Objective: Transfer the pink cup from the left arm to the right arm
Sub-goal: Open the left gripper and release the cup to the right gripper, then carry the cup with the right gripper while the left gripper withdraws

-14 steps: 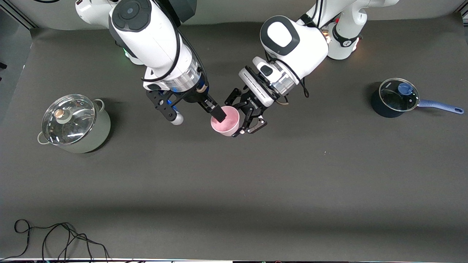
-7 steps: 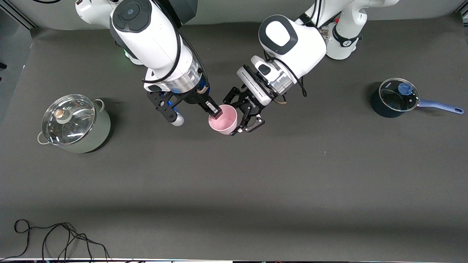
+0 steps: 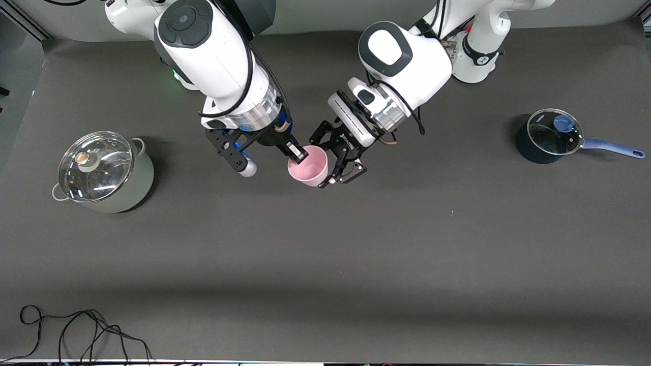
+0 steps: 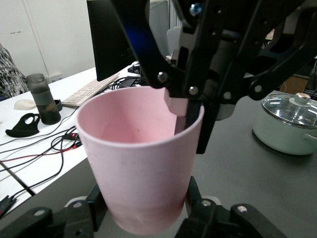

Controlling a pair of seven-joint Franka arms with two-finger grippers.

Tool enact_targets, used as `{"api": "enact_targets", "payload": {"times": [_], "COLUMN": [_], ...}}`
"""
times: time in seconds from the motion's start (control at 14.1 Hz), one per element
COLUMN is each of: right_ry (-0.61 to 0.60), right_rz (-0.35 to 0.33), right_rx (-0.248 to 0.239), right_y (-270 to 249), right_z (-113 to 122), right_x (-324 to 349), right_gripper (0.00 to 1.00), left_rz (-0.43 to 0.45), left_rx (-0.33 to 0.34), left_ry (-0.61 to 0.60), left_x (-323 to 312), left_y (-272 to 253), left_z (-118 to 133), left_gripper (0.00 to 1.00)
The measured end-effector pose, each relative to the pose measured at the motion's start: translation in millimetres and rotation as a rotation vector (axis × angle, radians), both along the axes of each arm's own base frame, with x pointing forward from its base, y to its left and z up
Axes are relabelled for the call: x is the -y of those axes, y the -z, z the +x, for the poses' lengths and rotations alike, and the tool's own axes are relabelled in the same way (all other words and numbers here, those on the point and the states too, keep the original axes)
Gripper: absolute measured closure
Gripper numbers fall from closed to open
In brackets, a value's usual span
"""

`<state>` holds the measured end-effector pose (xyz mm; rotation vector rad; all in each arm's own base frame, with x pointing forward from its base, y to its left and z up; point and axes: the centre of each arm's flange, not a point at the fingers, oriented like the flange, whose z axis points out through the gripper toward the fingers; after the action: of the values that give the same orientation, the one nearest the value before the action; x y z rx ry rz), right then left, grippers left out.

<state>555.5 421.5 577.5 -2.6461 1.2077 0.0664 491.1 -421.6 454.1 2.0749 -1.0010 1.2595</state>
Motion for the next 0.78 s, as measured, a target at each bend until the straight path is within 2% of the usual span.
{"api": "enact_targets", "payload": {"times": [0.21,0.43,0.64,0.78], "right_ry": [0.007,-0.006,-0.100,-0.158], "right_rz": [0.001,-0.008,-0.033,-0.062], "right_rx": [0.006,0.019,0.038,0.020], "right_y": [-1,-1,1,8], "right_z": [2,12,34,53], "right_x": [3,16,52,92], "right_gripper": [0.95,0.95,0.95,0.95], "left_rz": [-0.035,-0.039,-0.021,0.009], "left_rx": [-0.053,-0.057,-0.057,-0.078], "left_ry": [-0.063,-0.074,-0.105,-0.142], "left_x": [-5,-7,-15,-28], "left_y": [-1,-1,4,24], "left_z": [3,4,8,18], "left_gripper": [0.01,0.00,0.00,0.00]}}
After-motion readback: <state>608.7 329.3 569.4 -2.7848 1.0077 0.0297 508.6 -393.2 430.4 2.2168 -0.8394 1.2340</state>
